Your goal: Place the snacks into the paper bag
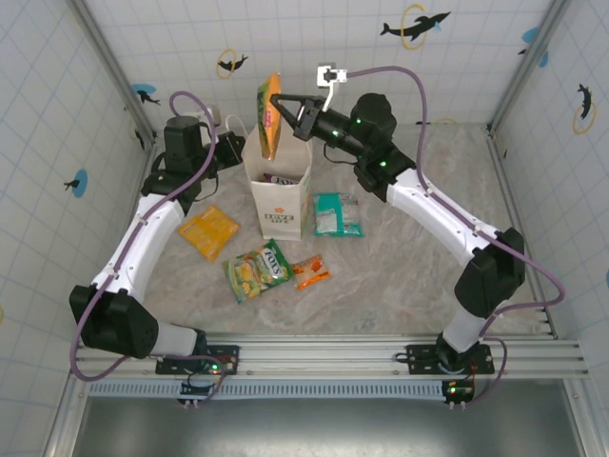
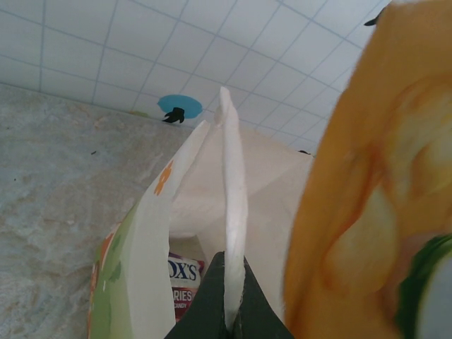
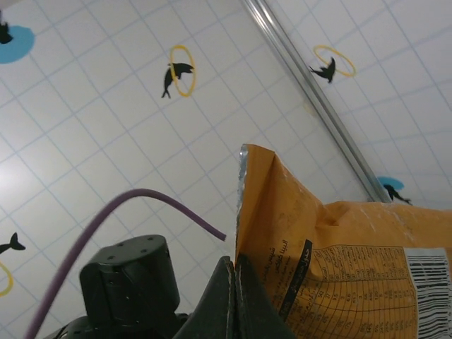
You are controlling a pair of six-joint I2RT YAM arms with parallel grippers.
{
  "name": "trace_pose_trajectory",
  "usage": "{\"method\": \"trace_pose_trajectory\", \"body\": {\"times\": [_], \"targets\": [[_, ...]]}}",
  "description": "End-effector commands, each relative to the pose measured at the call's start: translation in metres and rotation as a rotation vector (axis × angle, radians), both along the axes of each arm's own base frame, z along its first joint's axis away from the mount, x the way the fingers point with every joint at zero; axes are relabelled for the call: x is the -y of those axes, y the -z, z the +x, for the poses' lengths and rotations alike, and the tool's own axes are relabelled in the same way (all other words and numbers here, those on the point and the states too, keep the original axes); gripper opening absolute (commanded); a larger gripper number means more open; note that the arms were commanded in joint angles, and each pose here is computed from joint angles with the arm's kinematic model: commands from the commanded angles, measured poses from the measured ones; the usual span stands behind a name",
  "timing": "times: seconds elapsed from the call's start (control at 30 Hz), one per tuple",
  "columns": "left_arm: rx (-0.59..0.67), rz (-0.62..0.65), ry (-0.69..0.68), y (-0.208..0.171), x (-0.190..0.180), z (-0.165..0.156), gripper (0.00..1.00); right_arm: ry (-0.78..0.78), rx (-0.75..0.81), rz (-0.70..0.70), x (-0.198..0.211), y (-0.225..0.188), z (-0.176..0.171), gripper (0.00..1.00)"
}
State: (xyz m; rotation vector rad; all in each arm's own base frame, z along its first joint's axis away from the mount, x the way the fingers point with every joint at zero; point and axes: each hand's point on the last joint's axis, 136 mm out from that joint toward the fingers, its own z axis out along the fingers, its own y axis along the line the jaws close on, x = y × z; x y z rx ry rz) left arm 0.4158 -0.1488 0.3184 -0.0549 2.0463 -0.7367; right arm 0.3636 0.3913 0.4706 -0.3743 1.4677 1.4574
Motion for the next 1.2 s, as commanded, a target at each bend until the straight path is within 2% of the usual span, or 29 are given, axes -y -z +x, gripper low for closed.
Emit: {"method": "trace_pose_trajectory", "body": {"times": [0.0, 0.4, 0.97, 1.17], "targets": [[0.040, -0.014, 0.001, -0.011, -0.002, -0.002, 0.00, 0.022, -0.082, 0.029, 0.002, 0.007, 0.005, 0.00], [0.043, -0.016, 0.002, -0.011, -0.002, -0.002, 0.00, -0.001, -0.307, 0.036, -0.013, 0.048, 0.008, 0.00], [0.052, -0.022, 0.003, -0.015, -0.002, -0.003, 0.00, -0.018, -0.381, 0.047, -0.025, 0.072, 0.001, 0.00], [0.050, -0.022, 0.006, -0.014, -0.001, -0.004, 0.00, -0.025, -0.390, 0.046, -0.031, 0.075, 0.004, 0.08]]}}
